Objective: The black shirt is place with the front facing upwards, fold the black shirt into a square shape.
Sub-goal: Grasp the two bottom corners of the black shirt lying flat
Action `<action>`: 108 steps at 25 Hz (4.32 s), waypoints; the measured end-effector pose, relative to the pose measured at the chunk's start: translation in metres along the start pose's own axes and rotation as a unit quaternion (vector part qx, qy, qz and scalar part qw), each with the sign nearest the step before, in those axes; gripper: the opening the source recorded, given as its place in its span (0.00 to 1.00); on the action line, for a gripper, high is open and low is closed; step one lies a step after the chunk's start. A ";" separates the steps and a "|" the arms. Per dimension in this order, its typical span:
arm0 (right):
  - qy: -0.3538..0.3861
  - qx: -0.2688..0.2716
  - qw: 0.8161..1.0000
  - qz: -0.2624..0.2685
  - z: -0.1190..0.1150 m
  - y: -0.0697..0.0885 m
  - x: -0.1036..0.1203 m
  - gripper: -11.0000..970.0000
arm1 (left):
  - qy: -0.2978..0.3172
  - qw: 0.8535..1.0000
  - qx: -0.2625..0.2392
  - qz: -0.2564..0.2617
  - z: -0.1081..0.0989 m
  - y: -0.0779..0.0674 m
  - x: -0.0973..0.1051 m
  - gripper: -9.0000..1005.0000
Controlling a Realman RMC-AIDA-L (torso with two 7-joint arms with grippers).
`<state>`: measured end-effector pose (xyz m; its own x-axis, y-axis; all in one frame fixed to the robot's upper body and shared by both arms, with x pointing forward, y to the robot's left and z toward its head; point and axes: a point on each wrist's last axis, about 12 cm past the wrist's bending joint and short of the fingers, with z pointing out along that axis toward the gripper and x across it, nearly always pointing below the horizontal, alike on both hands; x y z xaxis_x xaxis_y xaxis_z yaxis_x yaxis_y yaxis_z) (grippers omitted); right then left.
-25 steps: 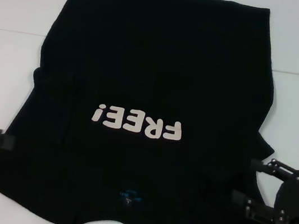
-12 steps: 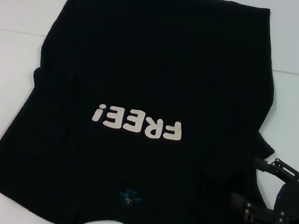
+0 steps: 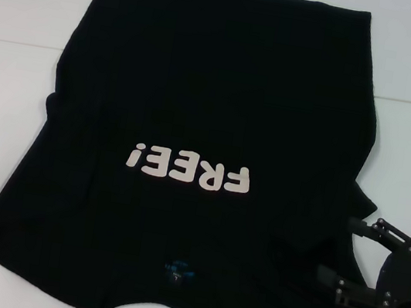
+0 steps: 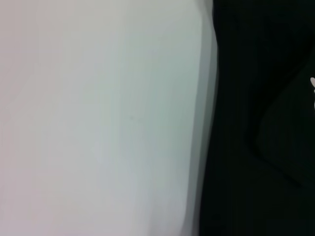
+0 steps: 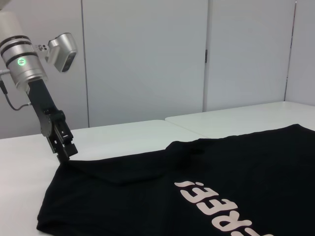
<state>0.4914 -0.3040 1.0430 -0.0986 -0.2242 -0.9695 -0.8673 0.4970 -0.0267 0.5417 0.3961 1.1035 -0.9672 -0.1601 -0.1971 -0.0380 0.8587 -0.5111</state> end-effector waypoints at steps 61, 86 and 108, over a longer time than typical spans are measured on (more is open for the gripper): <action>0.043 0.080 0.945 0.313 -0.066 -0.070 -0.055 0.97 | 0.006 0.997 0.034 0.063 -0.002 -0.011 -0.001 0.09; 0.360 0.007 0.802 0.476 -0.009 -0.083 -0.083 0.97 | 0.008 0.996 0.043 0.075 -0.004 -0.012 0.000 0.06; 0.410 -0.008 0.809 0.420 0.044 -0.072 -0.079 0.97 | 0.007 0.996 0.043 0.076 -0.002 -0.013 -0.001 0.06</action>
<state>0.5831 -0.2850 1.1112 -0.9421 -0.2972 -0.1552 -0.3312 0.7534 0.5681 0.5424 0.3855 1.1121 -0.9635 -0.0248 -0.2664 0.1299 0.8271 -0.5468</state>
